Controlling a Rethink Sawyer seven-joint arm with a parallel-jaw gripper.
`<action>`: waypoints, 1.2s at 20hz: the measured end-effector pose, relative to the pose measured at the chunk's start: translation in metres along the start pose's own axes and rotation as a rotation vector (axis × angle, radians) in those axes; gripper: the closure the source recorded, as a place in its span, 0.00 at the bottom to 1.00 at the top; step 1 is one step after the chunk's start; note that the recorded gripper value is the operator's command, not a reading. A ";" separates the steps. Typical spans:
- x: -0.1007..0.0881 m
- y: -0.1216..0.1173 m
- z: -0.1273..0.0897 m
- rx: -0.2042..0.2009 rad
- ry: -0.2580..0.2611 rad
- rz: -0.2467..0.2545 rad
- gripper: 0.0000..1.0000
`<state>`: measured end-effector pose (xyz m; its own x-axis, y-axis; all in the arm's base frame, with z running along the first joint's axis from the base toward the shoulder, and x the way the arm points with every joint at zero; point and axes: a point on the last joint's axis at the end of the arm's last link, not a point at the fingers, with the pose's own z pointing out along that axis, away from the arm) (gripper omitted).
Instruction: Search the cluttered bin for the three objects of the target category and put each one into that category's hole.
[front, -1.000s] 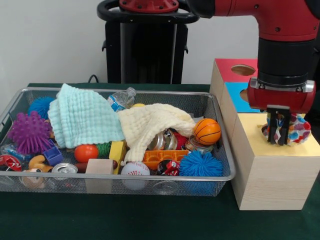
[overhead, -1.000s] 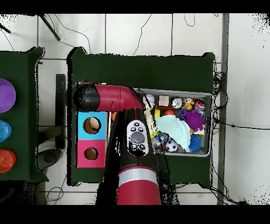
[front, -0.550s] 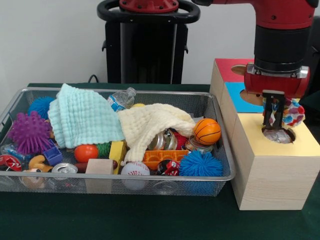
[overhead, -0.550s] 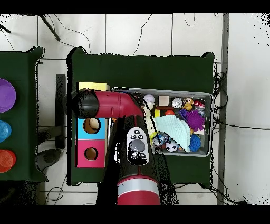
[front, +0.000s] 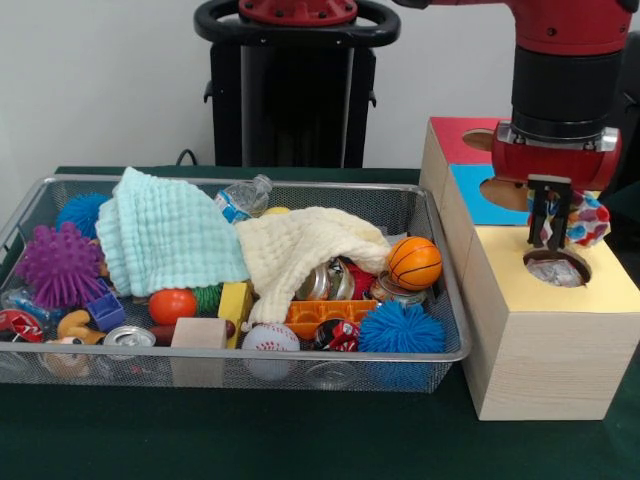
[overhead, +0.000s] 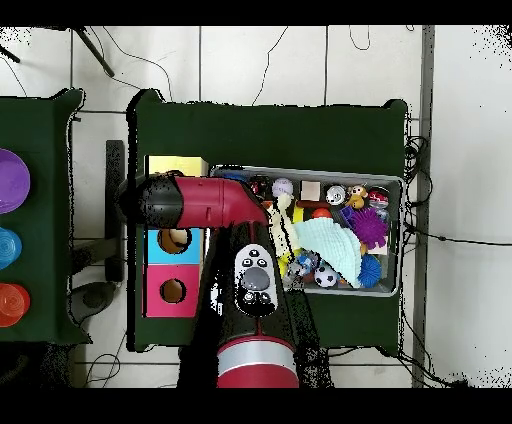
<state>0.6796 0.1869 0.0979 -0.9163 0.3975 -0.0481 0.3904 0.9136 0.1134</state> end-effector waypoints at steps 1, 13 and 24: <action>0.001 0.001 0.001 0.001 0.001 -0.002 1.00; 0.009 0.004 0.015 0.026 0.003 -0.021 1.00; 0.001 0.005 0.026 0.060 -0.027 -0.038 1.00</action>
<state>0.6828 0.1947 0.0729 -0.9281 0.3640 -0.0785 0.3609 0.9312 0.0517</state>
